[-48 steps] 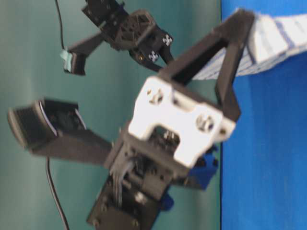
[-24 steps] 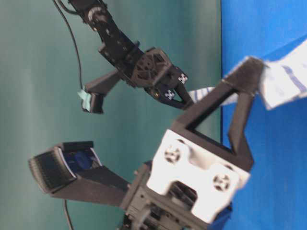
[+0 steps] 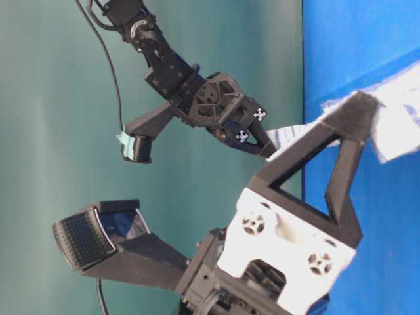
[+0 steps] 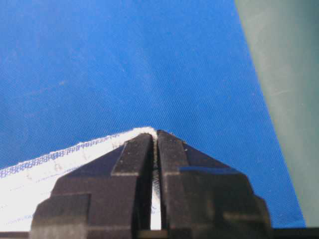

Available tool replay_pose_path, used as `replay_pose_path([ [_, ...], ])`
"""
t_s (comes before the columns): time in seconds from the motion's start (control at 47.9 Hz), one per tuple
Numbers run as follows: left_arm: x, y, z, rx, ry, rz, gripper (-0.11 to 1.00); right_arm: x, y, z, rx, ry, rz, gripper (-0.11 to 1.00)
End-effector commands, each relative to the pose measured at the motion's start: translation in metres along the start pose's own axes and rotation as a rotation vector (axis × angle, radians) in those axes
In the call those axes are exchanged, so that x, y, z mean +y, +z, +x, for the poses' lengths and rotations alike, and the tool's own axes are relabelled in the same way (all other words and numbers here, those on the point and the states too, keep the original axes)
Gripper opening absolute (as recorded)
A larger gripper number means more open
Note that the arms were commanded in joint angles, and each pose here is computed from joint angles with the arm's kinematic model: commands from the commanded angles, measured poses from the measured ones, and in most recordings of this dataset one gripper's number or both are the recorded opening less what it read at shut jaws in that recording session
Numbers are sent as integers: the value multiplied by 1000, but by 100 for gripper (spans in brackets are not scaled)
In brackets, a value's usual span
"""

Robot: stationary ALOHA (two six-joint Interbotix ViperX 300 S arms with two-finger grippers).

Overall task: Fold the blue towel.
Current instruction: 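Rotate the held strip to vertical, right gripper at top, left at bottom, then lay the strip down vertically and open both grippers, then move both grippers to the top end of the vertical strip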

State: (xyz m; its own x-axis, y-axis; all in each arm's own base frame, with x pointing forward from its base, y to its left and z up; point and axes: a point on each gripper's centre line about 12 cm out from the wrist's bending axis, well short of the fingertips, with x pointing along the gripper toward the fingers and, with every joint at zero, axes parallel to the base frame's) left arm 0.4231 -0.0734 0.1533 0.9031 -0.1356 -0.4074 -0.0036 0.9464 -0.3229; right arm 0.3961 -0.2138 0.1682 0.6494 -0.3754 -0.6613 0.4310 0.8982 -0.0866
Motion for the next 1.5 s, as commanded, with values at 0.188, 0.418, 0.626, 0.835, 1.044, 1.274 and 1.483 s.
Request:
replay_pose_path([
  [0.188,-34,-2,-3,-7,-77,27,15,-10,16,-4,-53,-18,6,28],
  [0.418,-33,-4,-12,20,-69,8,45,-10,17,-4,-59,-16,1,69],
  [0.626,-35,4,-27,3,-77,14,62,-8,19,-4,-66,-15,-13,77],
  [0.835,-33,11,-41,-19,-80,20,61,-4,25,-16,-81,-11,-21,77],
  [1.044,-24,21,-58,-33,-62,26,61,3,24,-43,-87,-2,-20,77],
  [1.274,4,32,-78,-41,9,80,61,8,4,-80,-96,9,-8,77],
  [1.483,41,38,-96,-53,110,186,61,9,-23,-114,-114,14,6,77],
])
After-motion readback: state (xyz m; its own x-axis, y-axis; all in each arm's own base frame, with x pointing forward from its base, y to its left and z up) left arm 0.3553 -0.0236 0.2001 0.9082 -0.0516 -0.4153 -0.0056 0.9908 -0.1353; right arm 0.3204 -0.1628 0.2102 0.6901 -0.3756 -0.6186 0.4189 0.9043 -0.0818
